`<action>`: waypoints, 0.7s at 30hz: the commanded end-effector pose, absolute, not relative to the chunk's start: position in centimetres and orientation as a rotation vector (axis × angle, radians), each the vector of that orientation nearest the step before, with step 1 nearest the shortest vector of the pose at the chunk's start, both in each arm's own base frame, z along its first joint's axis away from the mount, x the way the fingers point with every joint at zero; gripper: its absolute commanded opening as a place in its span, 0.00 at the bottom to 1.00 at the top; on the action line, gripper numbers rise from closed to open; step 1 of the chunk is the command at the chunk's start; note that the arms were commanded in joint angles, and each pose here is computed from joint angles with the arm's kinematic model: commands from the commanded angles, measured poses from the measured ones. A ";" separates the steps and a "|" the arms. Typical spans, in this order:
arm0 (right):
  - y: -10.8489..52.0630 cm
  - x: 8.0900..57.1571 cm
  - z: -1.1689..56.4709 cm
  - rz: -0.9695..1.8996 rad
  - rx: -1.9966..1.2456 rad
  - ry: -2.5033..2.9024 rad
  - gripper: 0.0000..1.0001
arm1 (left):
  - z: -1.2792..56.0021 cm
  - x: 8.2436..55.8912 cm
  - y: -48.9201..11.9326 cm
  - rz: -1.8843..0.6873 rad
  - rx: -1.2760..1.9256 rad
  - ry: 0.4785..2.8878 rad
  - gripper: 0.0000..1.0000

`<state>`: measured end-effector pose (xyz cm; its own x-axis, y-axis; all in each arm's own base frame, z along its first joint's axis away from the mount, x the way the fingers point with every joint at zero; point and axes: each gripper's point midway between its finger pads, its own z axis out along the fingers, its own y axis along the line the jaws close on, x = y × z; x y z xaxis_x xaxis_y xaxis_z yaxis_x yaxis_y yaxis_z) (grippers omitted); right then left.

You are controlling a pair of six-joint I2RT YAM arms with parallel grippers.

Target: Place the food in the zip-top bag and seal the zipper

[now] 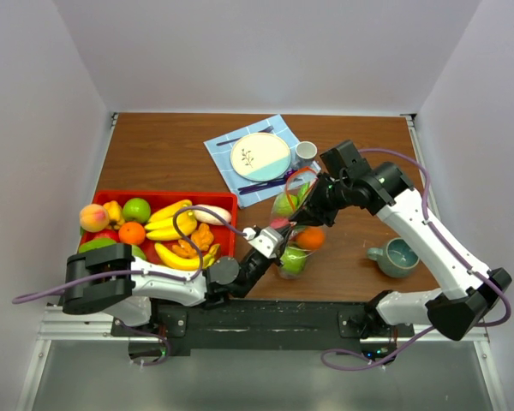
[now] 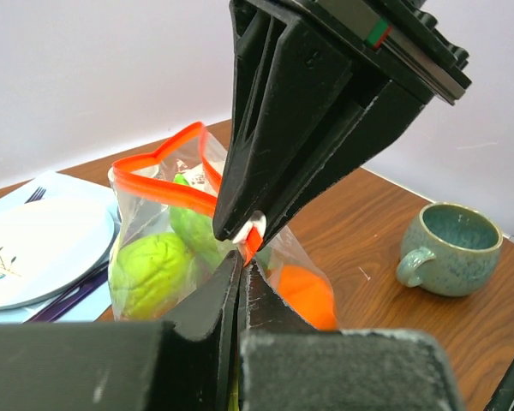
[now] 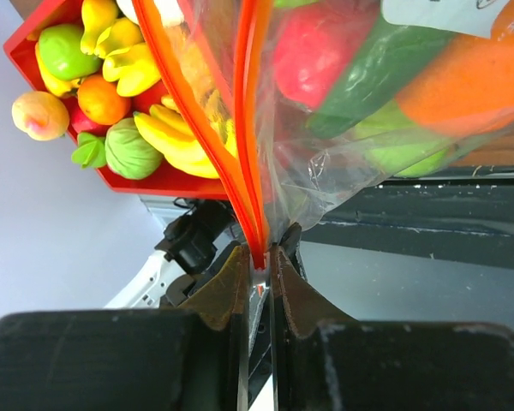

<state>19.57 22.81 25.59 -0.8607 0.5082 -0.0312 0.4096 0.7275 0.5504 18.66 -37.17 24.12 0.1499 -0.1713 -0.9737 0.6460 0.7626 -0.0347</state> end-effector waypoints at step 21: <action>19.4 23.1 25.6 0.628 0.757 2.664 0.00 | 27.1 14.9 -35.0 -0.735 0.418 1.175 0.00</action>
